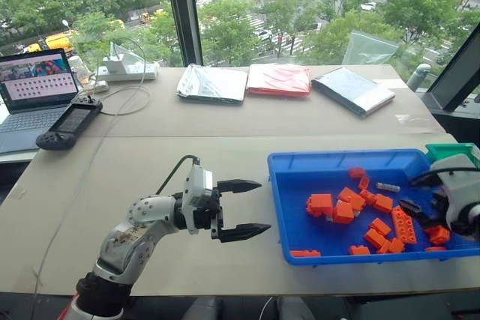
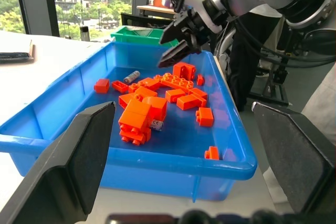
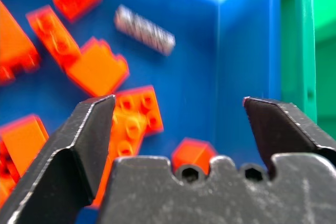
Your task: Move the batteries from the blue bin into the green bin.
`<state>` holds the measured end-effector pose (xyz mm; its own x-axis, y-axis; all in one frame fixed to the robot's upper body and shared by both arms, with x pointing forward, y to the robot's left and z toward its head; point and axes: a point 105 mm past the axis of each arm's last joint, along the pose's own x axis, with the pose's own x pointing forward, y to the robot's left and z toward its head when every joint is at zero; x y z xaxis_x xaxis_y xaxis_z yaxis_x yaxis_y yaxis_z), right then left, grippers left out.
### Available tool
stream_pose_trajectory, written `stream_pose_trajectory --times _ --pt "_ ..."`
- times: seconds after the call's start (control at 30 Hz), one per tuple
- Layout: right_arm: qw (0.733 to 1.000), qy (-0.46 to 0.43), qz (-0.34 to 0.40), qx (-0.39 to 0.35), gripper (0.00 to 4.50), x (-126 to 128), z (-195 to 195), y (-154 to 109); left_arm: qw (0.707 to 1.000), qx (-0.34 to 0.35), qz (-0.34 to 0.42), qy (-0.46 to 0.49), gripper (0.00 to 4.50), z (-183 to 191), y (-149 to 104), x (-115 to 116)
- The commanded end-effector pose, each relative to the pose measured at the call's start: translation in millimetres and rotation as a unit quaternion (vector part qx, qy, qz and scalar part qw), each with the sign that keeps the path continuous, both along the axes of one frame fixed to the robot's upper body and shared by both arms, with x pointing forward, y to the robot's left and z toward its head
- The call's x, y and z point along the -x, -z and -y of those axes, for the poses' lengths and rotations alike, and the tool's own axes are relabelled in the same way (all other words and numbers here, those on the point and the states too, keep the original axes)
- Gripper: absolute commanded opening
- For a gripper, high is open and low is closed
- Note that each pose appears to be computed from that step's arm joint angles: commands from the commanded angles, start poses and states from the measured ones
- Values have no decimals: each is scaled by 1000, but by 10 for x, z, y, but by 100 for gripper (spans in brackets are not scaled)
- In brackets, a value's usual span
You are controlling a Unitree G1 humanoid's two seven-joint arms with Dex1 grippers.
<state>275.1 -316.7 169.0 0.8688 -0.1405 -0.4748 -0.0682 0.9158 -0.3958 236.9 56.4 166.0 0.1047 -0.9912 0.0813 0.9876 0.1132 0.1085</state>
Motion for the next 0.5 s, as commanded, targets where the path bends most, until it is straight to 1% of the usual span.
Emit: stream_pose_trajectory --times 0.03,0.13,0.27,0.5 --pt "999 -18 24 16 446 -200 3 -34 1000 10 11 7 450 17 -91 45" --pt "999 -36 5 39 446 -316 23 52 1000 10 10 6 450 23 -96 47" --pt "997 -55 -29 47 446 -416 64 196 1000 11 9 3 450 29 -95 44" --pt "996 -59 -56 28 446 -506 137 342 1000 14 9 -3 450 41 -90 34"
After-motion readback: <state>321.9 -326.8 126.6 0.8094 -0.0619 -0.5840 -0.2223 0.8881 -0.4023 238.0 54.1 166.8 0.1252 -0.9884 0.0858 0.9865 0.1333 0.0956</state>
